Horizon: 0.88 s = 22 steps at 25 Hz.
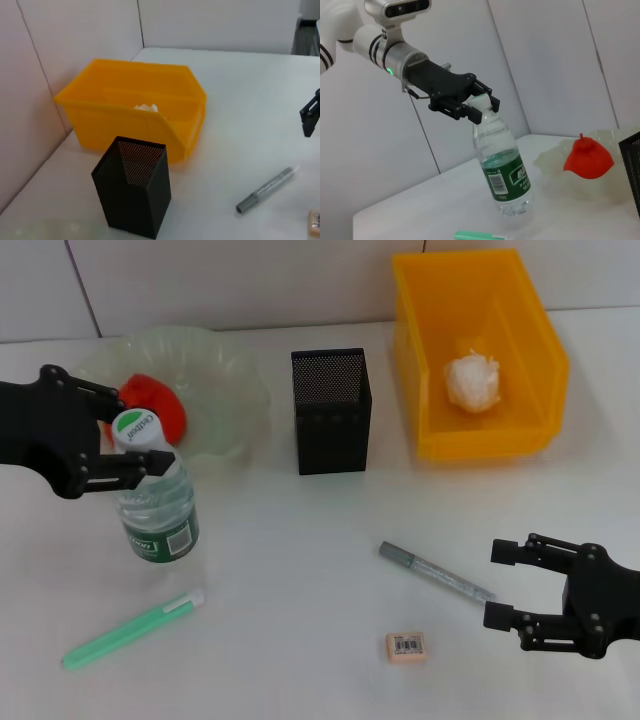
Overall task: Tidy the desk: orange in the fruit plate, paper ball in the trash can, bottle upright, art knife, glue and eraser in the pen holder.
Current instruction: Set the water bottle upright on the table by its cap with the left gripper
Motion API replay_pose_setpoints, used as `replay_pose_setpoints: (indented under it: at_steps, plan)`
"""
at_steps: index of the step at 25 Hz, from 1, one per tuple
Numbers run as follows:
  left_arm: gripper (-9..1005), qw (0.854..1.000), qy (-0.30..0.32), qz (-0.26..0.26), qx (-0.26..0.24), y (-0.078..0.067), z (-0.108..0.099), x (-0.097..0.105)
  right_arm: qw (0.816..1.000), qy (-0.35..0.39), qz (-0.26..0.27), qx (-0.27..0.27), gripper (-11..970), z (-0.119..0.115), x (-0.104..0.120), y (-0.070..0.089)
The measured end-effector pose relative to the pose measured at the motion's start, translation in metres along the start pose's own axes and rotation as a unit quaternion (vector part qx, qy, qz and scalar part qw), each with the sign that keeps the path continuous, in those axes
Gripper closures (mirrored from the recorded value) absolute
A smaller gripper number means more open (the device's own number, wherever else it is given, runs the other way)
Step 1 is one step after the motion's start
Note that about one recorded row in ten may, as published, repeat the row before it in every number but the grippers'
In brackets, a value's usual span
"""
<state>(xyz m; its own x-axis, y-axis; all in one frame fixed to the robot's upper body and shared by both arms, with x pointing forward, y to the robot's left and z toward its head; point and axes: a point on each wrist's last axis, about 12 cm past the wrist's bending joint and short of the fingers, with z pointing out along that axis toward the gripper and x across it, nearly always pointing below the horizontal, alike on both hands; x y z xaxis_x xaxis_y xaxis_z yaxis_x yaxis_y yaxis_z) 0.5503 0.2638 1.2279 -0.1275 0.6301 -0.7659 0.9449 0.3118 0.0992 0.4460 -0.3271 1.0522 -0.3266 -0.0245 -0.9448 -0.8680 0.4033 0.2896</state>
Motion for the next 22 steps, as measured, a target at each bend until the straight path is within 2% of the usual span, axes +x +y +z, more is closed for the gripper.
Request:
replay_pose_setpoints:
  at_steps: [3, 5, 9, 22]
  plan:
    - [479, 1.0, -0.002, -0.004, -0.001, 0.0, -0.001, 0.001, 1.0, 0.0, 0.0, 0.0, 120, 0.0, 0.0, 0.0]
    - [475, 0.999, -0.008, -0.03, -0.011, 0.004, -0.003, 0.004, 1.0, 0.0, 0.0, 0.001, 120, 0.0, 0.0, 0.0]
    - [467, 0.999, -0.011, -0.035, -0.02, 0.006, -0.006, 0.007, 1.0, 0.001, 0.0, 0.0, 120, 0.001, 0.0, 0.0]
    - [440, 0.996, -0.021, -0.067, -0.051, 0.02, -0.003, 0.039, 1.0, 0.001, -0.005, -0.002, 120, 0.002, -0.002, -0.002]
